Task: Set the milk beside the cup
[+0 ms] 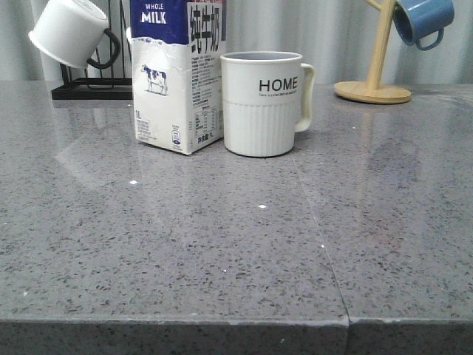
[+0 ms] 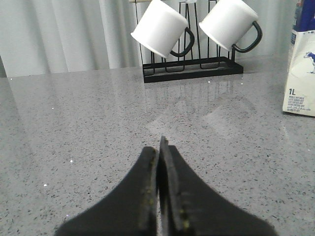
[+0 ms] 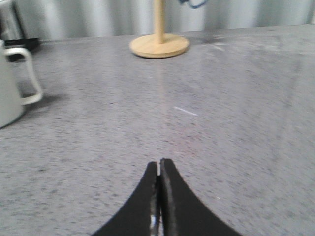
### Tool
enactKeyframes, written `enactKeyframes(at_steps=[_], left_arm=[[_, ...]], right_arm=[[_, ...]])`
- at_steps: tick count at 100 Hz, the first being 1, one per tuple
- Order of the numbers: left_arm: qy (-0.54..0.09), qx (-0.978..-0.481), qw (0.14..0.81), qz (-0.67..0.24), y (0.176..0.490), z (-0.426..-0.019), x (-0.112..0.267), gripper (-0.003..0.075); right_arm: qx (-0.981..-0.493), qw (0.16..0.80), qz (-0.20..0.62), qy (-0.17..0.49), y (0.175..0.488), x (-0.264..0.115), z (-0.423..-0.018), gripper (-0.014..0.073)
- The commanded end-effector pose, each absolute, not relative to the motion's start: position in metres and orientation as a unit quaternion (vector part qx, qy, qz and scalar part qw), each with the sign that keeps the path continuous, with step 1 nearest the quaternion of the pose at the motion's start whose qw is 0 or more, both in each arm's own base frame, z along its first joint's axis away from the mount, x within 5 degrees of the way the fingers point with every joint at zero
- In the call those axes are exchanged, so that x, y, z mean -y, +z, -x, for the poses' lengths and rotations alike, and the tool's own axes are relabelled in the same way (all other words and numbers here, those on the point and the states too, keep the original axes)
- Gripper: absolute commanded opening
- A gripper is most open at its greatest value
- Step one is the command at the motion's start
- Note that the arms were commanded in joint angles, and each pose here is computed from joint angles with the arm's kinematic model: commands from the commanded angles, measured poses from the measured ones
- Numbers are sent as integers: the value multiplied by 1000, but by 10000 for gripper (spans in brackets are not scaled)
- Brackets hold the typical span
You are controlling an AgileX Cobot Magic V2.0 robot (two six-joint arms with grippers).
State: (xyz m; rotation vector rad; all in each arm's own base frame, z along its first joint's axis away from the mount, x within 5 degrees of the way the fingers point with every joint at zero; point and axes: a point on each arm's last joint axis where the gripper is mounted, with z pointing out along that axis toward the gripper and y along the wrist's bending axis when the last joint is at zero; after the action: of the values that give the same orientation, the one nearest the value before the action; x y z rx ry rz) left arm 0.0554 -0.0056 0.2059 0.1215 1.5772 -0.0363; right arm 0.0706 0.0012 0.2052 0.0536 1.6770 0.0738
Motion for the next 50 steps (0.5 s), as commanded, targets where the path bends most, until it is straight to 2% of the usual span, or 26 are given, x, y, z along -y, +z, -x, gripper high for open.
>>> enactKeyframes(at_steps=[1, 14, 25, 50], left_arm=[[-17, -690, 722, -52, 195, -56, 6, -20], [-17, -690, 722, -52, 195, -56, 6, -20], [-17, -689, 722, -52, 196, -56, 6, -20], [-17, -689, 722, -52, 196, -56, 6, -20]], right_arm=[[-688, 725, -35, 23, 212, 1, -67, -66], [-680, 732, -40, 22, 208, 2, -53, -66], [-698, 715, -40, 20, 204, 2, -55, -66], [-689, 724, -40, 20, 206, 2, -54, -66]])
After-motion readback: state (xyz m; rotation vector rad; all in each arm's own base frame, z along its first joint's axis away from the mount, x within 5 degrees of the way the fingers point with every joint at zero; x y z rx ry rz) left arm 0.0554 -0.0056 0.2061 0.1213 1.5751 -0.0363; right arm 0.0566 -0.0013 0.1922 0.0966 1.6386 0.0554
